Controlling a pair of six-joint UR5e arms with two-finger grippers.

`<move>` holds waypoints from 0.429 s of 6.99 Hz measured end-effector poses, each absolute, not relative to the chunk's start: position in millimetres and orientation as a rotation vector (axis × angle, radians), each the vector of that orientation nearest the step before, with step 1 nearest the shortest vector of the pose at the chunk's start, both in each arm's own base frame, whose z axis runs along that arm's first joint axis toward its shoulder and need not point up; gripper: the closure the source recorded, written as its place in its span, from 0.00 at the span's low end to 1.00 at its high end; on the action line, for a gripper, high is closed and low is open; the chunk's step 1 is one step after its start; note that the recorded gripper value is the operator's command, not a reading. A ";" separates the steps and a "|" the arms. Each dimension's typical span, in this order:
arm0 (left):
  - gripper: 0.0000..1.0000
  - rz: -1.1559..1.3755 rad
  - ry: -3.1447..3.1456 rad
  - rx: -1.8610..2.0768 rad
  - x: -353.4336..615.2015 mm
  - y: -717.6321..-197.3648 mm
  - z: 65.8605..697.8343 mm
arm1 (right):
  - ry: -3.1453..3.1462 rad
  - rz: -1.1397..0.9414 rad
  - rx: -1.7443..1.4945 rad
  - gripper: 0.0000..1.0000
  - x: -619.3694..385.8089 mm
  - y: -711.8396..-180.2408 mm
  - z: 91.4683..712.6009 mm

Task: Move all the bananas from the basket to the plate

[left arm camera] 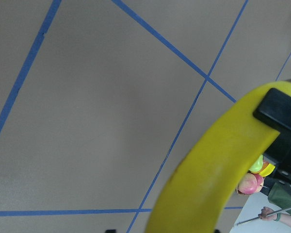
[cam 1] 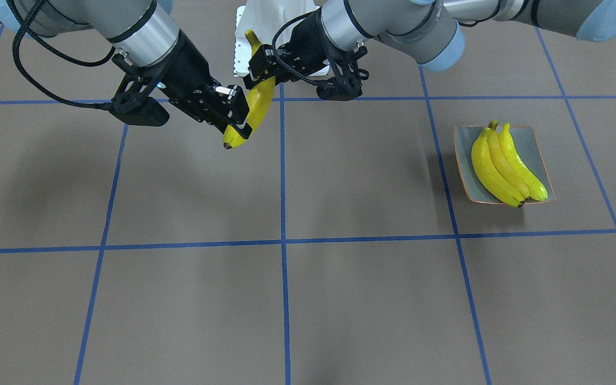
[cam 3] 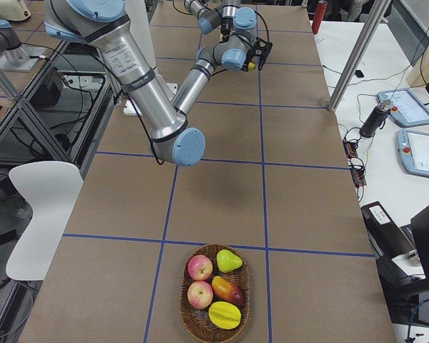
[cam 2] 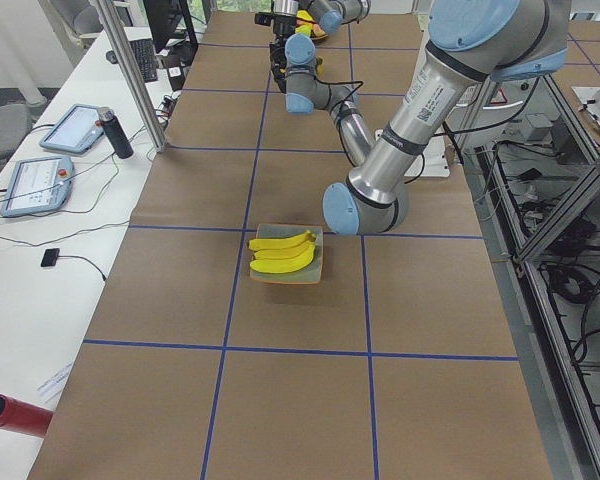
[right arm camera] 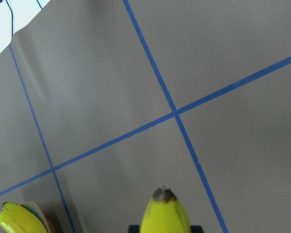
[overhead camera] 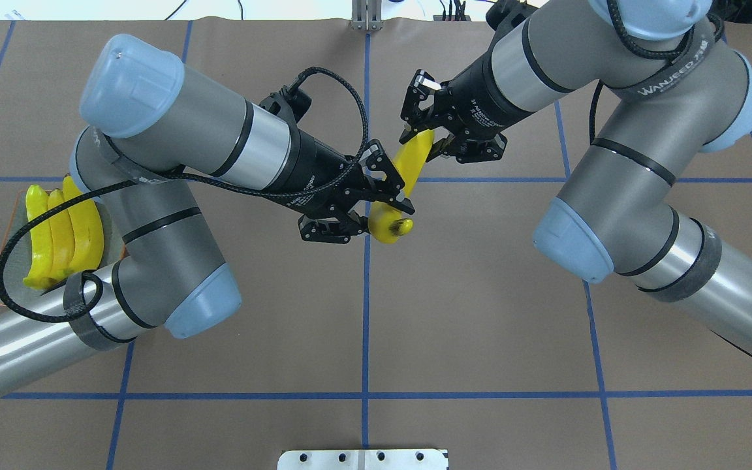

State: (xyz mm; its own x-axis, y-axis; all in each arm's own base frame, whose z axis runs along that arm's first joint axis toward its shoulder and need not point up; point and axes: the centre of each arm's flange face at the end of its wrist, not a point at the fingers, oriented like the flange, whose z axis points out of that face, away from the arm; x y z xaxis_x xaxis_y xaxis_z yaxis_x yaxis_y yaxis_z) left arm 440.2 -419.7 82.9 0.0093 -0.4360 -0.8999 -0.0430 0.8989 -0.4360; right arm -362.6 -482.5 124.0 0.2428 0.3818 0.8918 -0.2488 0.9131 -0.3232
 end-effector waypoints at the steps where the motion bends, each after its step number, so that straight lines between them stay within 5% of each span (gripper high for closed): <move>1: 1.00 -0.319 1.538 -0.394 439.9 -419.1 84.9 | -1.255 0.432 -0.123 0.01 -362.9 -482.2 123.6; 3: 1.00 -0.313 1.532 -0.406 439.5 -417.3 86.8 | -1.260 0.433 -0.120 0.00 -362.7 -481.9 122.2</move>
State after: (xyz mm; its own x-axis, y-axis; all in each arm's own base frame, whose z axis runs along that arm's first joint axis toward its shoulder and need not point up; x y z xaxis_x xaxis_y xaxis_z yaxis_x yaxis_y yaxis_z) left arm 439.5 -417.3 86.8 0.0211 -0.4422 -0.8967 -0.0554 0.8950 -0.4427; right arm -362.7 -481.9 122.2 0.2371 0.3800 0.8941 -0.2496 0.9133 -0.3219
